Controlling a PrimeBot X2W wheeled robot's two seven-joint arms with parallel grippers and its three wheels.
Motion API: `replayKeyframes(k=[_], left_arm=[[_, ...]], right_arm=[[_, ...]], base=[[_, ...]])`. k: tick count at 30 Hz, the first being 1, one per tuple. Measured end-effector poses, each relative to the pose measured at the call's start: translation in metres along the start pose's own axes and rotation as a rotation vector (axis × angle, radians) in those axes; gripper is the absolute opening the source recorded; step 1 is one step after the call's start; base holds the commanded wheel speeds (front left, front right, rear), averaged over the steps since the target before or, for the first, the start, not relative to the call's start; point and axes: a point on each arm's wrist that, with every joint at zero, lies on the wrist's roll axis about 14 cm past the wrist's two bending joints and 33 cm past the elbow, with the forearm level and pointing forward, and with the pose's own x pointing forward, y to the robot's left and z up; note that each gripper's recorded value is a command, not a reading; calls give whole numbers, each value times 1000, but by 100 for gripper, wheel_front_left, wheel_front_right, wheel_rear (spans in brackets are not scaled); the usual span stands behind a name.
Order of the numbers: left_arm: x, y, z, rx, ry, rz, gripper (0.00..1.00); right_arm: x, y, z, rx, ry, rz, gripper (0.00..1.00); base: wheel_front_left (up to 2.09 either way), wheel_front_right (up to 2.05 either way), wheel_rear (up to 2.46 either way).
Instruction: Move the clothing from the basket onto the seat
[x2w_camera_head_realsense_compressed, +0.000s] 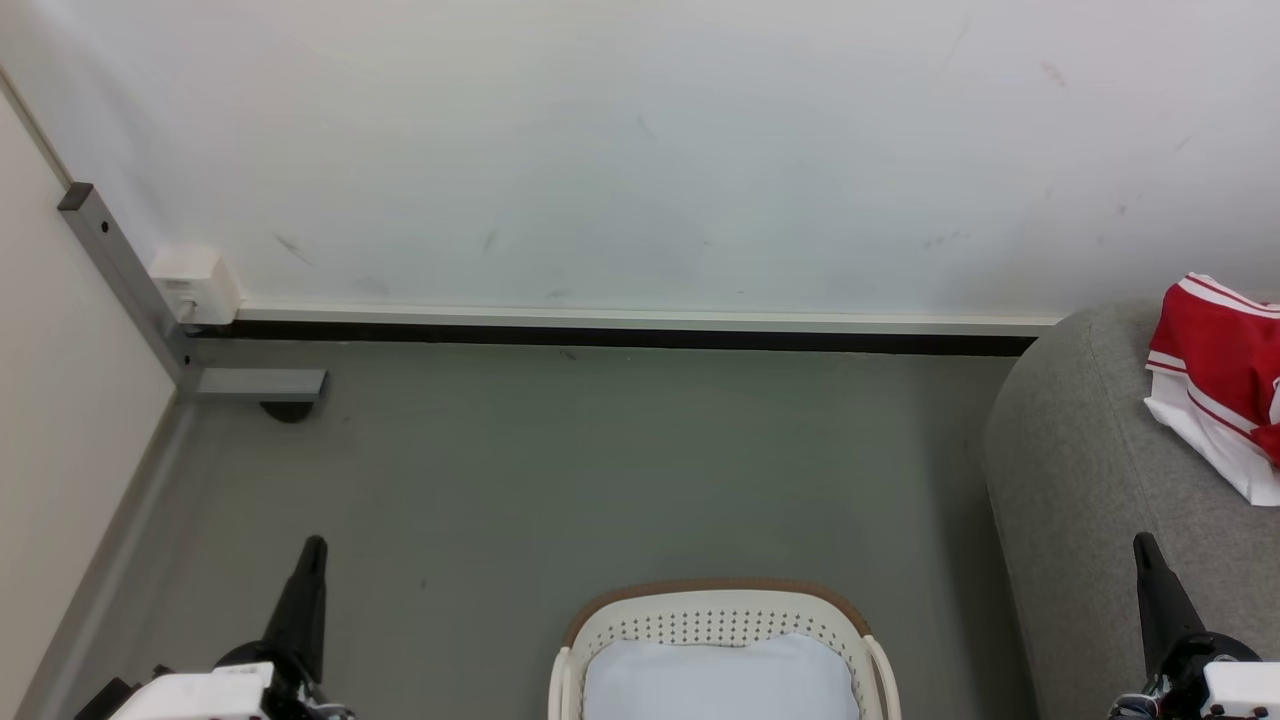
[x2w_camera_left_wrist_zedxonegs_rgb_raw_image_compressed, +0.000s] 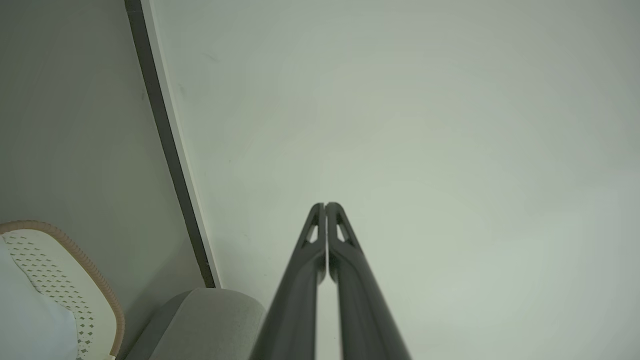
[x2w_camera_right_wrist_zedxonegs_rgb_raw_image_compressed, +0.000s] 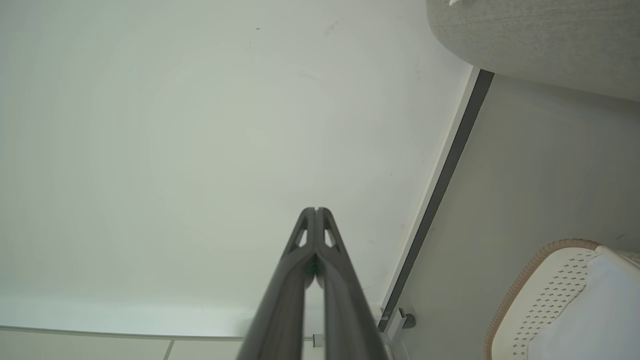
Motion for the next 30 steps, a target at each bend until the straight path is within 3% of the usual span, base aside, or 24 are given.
replayKeyframes(k=[30], left_arm=[[0, 0, 0, 0, 0, 0, 0]], right_arm=[[0, 0, 0, 0, 0, 0, 0]], base=[[0, 0, 0]])
